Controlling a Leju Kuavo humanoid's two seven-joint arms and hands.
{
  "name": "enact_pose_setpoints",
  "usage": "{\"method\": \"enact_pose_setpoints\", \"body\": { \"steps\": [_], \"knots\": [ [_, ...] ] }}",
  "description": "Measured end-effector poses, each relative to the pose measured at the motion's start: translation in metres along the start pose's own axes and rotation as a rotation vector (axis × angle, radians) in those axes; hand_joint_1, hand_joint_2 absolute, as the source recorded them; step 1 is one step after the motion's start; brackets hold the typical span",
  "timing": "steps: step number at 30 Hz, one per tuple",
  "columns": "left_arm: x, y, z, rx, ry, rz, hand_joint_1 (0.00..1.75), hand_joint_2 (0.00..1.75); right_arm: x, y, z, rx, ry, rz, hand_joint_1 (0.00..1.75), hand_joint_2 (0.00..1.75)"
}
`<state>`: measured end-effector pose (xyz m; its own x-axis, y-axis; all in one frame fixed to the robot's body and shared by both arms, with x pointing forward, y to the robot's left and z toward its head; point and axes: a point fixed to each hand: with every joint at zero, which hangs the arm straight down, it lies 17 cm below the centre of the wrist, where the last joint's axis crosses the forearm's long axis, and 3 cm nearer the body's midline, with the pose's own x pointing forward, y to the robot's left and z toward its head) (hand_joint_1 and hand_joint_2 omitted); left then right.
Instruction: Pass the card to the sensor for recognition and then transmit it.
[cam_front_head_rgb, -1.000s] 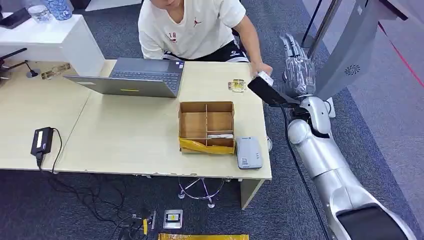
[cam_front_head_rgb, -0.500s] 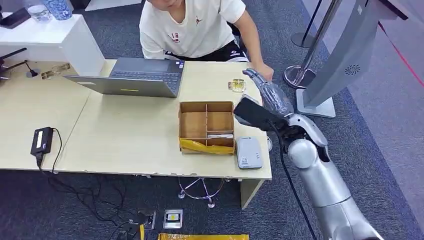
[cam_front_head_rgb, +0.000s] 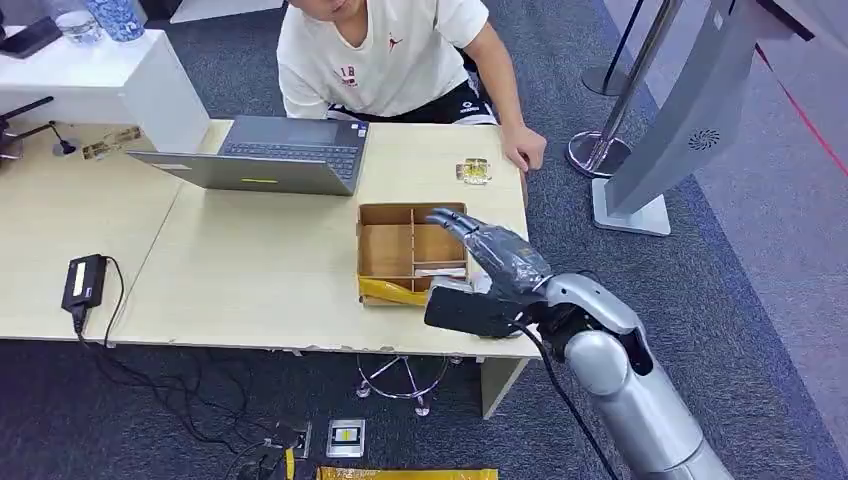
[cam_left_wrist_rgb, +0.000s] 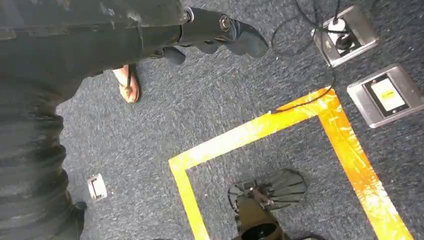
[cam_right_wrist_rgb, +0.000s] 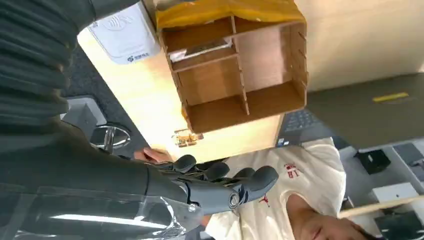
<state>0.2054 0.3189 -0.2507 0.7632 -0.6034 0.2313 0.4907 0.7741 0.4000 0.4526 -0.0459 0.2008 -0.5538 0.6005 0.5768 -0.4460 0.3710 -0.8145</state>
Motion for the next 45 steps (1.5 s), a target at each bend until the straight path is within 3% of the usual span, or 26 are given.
{"method": "enact_pose_setpoints", "body": {
  "steps": [13, 21, 28, 45],
  "knots": [
    [0.005, 0.000, 0.000, 0.005, -0.002, 0.000, 0.00, 1.75, 0.004, 0.020, 0.001, 0.043, -0.006, 0.055, 0.00, 1.75],
    [0.010, -0.001, 0.000, 0.003, -0.007, 0.003, 0.00, 1.75, 0.001, 0.020, -0.004, -0.022, -0.024, 0.113, 0.00, 1.75],
    [0.011, -0.001, 0.000, 0.002, -0.009, 0.010, 0.00, 1.75, -0.010, 0.040, -0.010, -0.001, -0.005, 0.139, 0.00, 1.75],
    [0.011, -0.004, 0.001, -0.028, 0.020, 0.049, 0.00, 1.75, -0.025, 0.092, -0.063, -0.051, -0.023, 0.308, 0.00, 1.75]
  ]
}}
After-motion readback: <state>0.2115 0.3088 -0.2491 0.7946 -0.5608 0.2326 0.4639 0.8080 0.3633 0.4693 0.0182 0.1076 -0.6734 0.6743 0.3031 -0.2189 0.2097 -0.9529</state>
